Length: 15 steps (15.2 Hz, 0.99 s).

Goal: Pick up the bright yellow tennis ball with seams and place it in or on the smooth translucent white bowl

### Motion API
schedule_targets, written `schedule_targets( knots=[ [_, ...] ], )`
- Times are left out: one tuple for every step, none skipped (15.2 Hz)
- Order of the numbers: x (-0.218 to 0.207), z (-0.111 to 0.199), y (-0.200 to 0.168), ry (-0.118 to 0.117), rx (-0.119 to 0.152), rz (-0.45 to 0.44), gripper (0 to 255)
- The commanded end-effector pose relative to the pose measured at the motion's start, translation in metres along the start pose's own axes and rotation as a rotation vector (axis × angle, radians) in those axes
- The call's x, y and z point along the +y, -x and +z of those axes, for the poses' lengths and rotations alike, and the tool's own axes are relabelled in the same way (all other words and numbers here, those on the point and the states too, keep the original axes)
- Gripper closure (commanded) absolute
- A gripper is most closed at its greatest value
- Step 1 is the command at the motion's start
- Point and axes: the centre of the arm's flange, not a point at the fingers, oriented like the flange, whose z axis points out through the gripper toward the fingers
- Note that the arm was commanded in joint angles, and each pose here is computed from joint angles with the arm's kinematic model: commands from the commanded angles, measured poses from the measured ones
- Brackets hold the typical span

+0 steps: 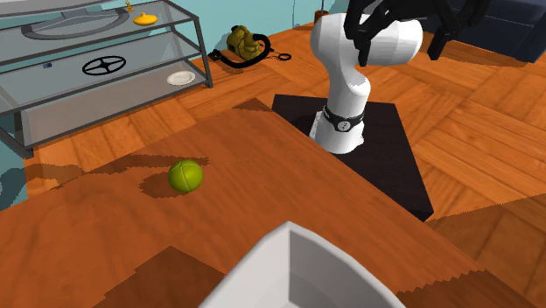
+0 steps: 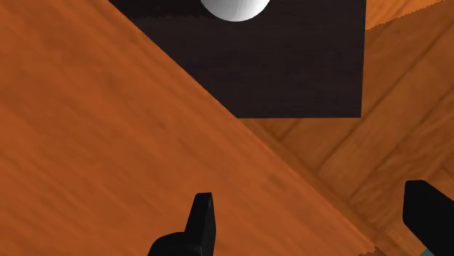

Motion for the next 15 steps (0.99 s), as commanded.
schedule_targets(
  knots=[
    [0.0, 0.0, 0.0, 0.0, 0.0, 0.0, 0],
    [0.012, 0.004, -0.003, 0.003, -0.001, 0.002, 0],
    [0.023, 0.009, -0.007, 0.006, -0.001, 0.004, 0],
    [0.035, 0.013, -0.01, 0.009, -0.002, 0.006, 0],
    [0.046, 0.018, -0.013, 0.012, -0.003, 0.008, 0],
    [0.058, 0.022, -0.016, 0.016, -0.004, 0.01, 0],
    [0.069, 0.026, -0.019, 0.019, -0.004, 0.012, 0],
    [0.081, 0.031, -0.022, 0.022, -0.005, 0.014, 0],
    [0.093, 0.035, -0.025, 0.025, -0.006, 0.016, 0],
    [0.104, 0.039, -0.029, 0.028, -0.007, 0.018, 0],
    [0.116, 0.043, -0.032, 0.031, -0.007, 0.02, 0],
    [0.128, 0.048, -0.035, 0.034, -0.008, 0.022, 0],
    [0.14, 0.052, -0.038, 0.037, -0.009, 0.024, 0],
    [0.151, 0.056, -0.041, 0.041, -0.01, 0.026, 0],
    [0.163, 0.06, -0.043, 0.044, -0.01, 0.028, 0]
  ],
)
